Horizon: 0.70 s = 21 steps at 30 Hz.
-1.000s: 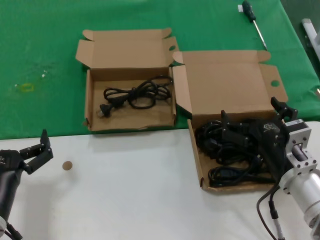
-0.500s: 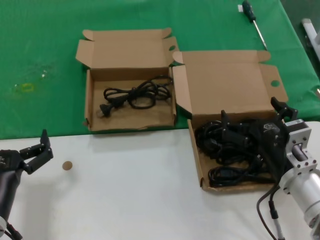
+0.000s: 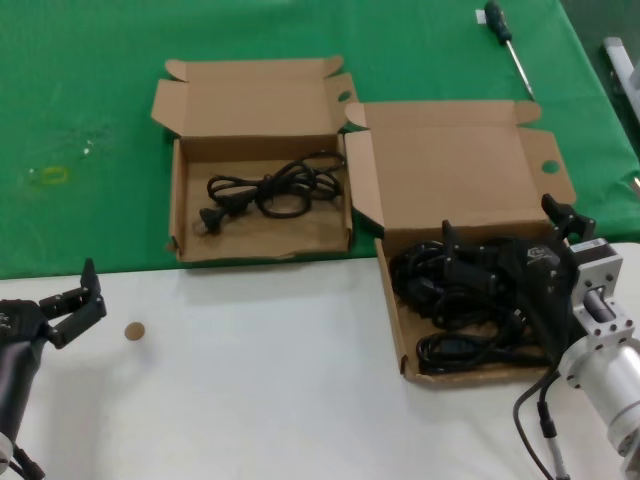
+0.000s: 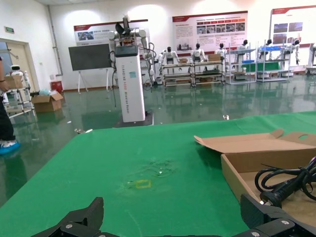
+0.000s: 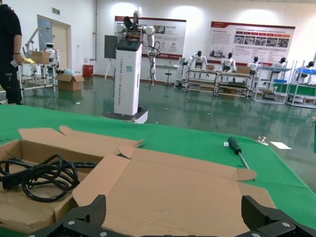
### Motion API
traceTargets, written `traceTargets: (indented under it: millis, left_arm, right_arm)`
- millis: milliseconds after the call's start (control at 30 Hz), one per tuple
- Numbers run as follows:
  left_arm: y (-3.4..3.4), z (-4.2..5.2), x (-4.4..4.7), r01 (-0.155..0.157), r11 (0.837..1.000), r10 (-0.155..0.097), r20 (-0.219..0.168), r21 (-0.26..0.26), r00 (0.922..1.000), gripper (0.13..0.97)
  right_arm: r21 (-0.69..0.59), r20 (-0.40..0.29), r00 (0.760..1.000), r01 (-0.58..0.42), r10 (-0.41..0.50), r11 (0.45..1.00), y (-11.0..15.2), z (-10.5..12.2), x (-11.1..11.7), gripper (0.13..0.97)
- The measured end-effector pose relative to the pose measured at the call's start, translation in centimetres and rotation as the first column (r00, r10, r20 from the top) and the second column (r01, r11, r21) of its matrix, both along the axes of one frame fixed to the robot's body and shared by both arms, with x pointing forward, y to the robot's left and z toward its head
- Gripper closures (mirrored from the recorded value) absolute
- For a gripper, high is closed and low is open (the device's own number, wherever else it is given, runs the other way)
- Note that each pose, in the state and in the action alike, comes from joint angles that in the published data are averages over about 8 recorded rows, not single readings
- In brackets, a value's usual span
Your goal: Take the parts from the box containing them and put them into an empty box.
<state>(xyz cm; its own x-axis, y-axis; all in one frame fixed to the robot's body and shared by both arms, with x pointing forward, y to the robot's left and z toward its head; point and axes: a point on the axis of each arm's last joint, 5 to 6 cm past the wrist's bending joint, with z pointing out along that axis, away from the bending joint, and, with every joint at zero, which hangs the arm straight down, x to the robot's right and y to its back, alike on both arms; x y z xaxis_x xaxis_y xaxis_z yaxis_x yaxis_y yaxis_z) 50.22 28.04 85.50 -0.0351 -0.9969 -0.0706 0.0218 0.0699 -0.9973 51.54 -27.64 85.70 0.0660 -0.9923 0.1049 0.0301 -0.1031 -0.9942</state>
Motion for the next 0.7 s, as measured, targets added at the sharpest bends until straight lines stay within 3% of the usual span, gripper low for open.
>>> traceTargets:
  millis: [700]
  left_arm:
    - [0.00, 0.00, 0.00, 0.000, 1.000, 0.000, 0.000, 0.000, 1.0000, 0.132]
  right_arm:
    - [0.000, 0.000, 1.000, 0.000, 0.000, 1.000, 0.00, 0.00, 0.00, 0.130]
